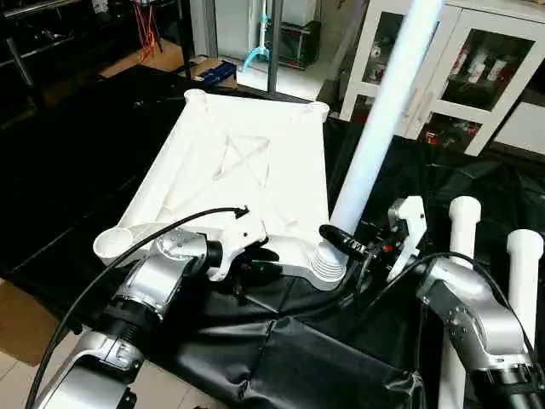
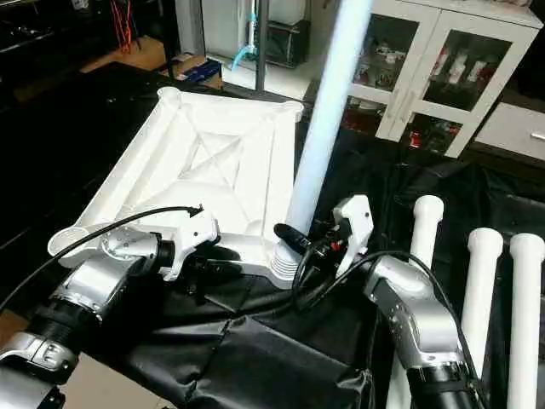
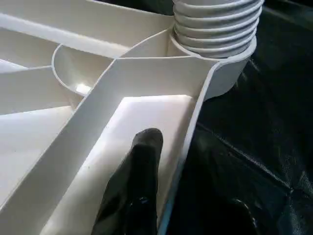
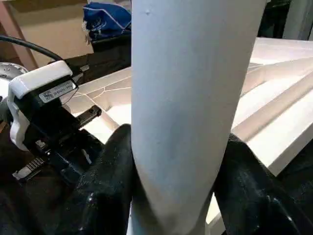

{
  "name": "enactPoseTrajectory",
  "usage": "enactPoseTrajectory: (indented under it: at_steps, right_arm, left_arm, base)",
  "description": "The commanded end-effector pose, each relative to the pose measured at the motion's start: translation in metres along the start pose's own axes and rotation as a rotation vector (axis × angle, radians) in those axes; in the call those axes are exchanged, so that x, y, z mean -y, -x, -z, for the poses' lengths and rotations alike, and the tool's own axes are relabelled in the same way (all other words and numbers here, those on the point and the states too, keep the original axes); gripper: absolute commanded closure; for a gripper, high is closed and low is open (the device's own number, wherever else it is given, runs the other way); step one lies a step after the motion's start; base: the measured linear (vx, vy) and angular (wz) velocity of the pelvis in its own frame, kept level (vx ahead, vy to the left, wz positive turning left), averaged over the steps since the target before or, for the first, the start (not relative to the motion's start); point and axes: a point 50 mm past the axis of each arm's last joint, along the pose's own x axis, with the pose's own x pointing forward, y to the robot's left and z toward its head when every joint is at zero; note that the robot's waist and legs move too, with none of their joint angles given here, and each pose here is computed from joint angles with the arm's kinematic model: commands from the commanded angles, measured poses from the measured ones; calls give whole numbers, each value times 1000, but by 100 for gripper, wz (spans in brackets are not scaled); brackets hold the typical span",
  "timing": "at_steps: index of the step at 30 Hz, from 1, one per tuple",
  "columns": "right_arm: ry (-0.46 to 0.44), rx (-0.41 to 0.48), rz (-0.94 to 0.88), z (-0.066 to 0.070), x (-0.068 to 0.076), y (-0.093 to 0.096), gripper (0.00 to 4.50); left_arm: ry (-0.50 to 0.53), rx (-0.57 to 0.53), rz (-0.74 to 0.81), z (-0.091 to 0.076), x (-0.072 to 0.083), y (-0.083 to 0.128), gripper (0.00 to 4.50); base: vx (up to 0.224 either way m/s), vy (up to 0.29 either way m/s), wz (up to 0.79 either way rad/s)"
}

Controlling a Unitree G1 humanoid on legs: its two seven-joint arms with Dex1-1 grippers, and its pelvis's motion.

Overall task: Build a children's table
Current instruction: Insert table leg to table base

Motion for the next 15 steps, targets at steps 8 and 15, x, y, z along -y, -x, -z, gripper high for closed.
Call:
enactPoseTrajectory:
  at_steps: [8, 15]
  right_arm:
    - [-12, -91, 163, 38, -1, 20, 267]
    - [9, -172, 104, 47, -9, 16, 267]
  left_arm:
    - [20, 49, -17, -4, 0, 0, 372]
    - [16, 39, -18, -3, -1, 1, 372]
  base:
    - [0, 0, 0]
    - [0, 0, 0]
